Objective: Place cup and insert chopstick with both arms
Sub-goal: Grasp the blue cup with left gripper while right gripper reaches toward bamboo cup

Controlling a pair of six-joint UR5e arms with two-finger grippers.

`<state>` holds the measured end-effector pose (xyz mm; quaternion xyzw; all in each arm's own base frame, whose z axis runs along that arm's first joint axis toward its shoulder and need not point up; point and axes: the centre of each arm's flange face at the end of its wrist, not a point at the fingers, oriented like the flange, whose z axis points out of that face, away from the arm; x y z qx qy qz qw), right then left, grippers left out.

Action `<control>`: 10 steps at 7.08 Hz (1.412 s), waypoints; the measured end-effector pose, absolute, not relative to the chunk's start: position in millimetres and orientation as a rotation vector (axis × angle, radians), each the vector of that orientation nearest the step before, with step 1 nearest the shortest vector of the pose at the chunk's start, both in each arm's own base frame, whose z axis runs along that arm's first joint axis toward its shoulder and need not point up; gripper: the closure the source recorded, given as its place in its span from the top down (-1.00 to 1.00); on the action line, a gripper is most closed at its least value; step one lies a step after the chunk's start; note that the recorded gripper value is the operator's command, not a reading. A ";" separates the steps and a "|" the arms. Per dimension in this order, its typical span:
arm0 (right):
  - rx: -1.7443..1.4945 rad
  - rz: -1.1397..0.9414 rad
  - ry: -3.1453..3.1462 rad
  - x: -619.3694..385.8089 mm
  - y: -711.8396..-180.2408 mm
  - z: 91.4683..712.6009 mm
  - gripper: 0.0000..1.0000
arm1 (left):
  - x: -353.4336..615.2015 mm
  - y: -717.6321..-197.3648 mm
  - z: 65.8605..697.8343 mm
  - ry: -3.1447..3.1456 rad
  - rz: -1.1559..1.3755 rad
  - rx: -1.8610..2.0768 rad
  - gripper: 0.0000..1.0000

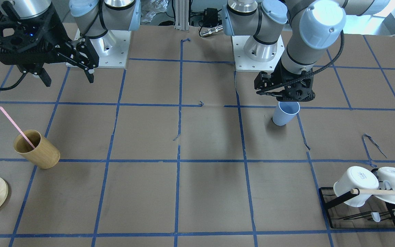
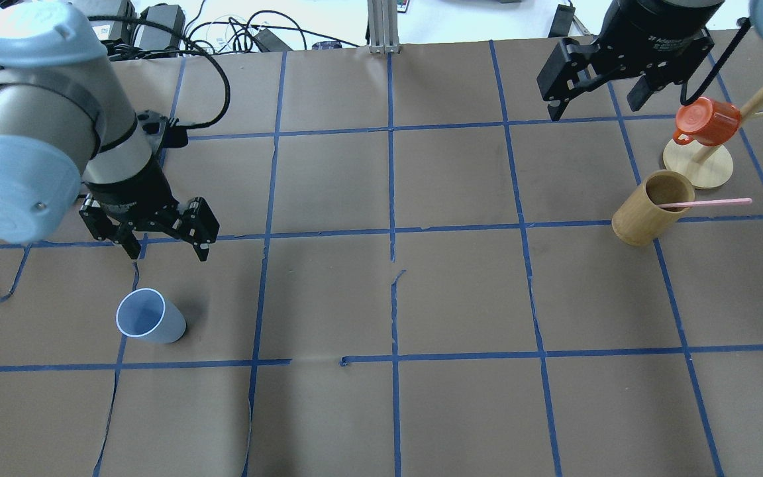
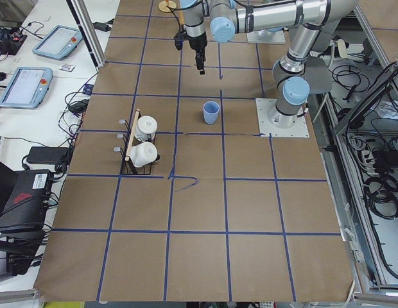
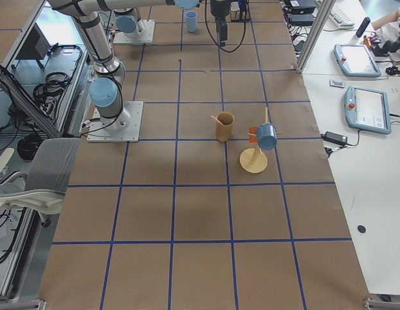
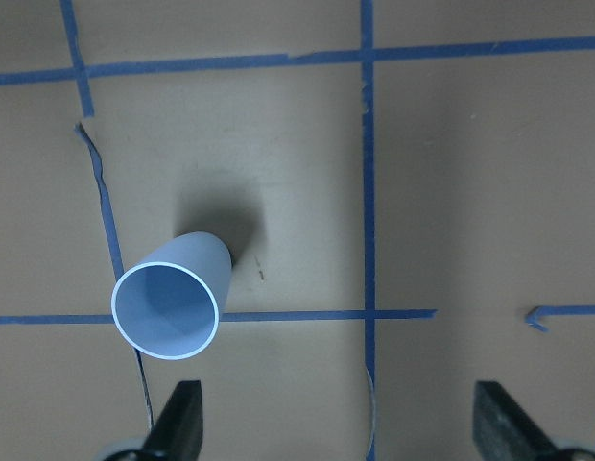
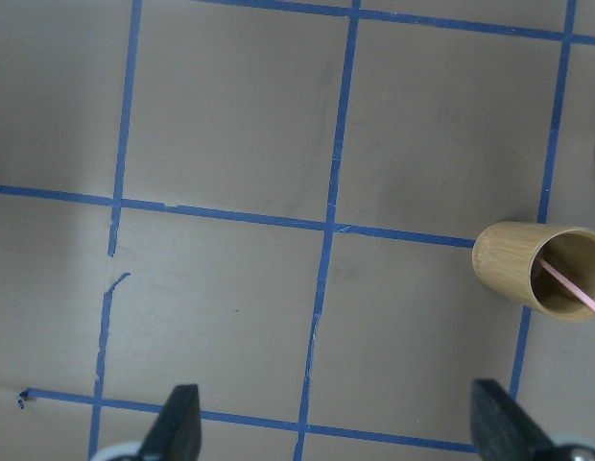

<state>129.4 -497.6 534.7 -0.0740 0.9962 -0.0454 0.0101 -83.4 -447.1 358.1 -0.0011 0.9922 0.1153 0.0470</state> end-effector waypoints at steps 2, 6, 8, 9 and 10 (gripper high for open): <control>-0.362 -0.136 3.109 120.9 -499.6 532.3 1.00 | -57.8 -428.2 297.5 3.008 0.392 -0.072 0.65; -0.507 -0.128 3.104 57.8 -505.7 526.3 1.00 | -38.2 -415.9 244.0 2.929 0.443 -0.091 -1.00; -0.563 -0.067 3.078 6.2 -506.9 502.0 1.00 | -37.0 -419.1 243.5 2.926 0.419 -0.094 -1.00; -0.608 -0.036 3.053 -17.4 -504.8 482.5 1.00 | -37.8 -423.5 245.2 2.941 0.372 -0.102 -1.00; -0.672 -0.020 3.003 -41.0 -500.5 458.4 1.00 | -41.5 -430.8 249.4 2.974 0.311 -0.116 -1.00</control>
